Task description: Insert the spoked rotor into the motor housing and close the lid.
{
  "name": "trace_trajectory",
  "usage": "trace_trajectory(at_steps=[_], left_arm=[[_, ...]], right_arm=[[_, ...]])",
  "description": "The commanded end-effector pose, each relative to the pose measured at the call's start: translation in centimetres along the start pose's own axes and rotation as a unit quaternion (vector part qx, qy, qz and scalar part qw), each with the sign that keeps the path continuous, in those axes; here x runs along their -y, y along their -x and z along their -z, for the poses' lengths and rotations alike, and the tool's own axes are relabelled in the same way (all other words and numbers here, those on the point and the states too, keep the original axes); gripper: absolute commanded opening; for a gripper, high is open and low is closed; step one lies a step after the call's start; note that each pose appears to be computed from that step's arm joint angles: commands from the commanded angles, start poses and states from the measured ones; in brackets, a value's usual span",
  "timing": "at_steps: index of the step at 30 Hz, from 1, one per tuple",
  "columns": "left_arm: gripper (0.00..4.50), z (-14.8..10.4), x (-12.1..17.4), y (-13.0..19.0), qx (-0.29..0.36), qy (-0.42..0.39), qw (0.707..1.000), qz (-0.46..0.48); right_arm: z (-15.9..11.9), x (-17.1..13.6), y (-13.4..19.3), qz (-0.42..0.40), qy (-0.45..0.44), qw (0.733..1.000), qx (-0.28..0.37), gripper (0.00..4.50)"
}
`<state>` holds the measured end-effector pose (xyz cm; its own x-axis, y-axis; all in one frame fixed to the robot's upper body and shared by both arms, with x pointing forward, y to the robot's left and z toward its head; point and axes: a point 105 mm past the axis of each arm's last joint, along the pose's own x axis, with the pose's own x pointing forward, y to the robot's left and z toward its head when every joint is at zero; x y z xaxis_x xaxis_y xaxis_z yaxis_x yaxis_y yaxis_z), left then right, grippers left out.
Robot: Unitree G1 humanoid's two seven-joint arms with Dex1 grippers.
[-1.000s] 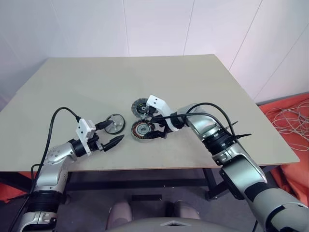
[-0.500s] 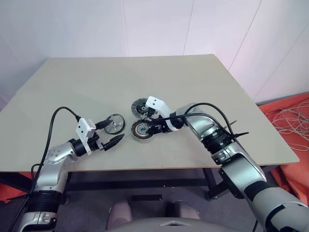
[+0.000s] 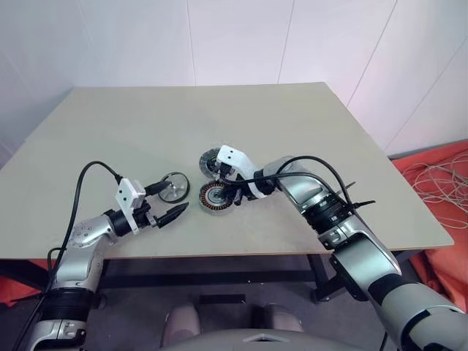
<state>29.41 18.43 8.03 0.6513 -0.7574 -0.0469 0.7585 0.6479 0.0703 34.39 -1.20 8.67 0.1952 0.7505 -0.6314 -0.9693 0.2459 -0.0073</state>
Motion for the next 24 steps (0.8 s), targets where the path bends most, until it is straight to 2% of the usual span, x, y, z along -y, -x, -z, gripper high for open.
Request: trace_trajectory(at_steps=[1,4,9,19,24], left_arm=[[4.50,-1.1,0.0,-0.3,0.013,-0.019,1.000,0.008],[4.50,-1.1,0.0,-0.2,0.013,-0.020,1.000,0.008],[4.50,-1.0,0.0,-0.2,0.012,-0.020,1.000,0.008],[4.50,-1.3,-0.3,-0.6,0.017,-0.017,1.000,0.003],[4.50,-1.3,-1.0,0.1,0.031,-0.006,0.999,-0.026]], right_arm=[[-2.8,0.1,1.9,0.012,0.023,0.999,0.046,0.06],[-2.6,0.6,3.5,0.030,0.016,0.998,0.054,0.06],[-0.6,1.7,5.7,0.063,0.000,0.997,0.043,0.06],[2.1,3.8,7.0,0.136,-0.006,0.990,0.030,0.06],[2.9,4.4,8.0,0.163,0.003,0.983,0.090,0.06]])
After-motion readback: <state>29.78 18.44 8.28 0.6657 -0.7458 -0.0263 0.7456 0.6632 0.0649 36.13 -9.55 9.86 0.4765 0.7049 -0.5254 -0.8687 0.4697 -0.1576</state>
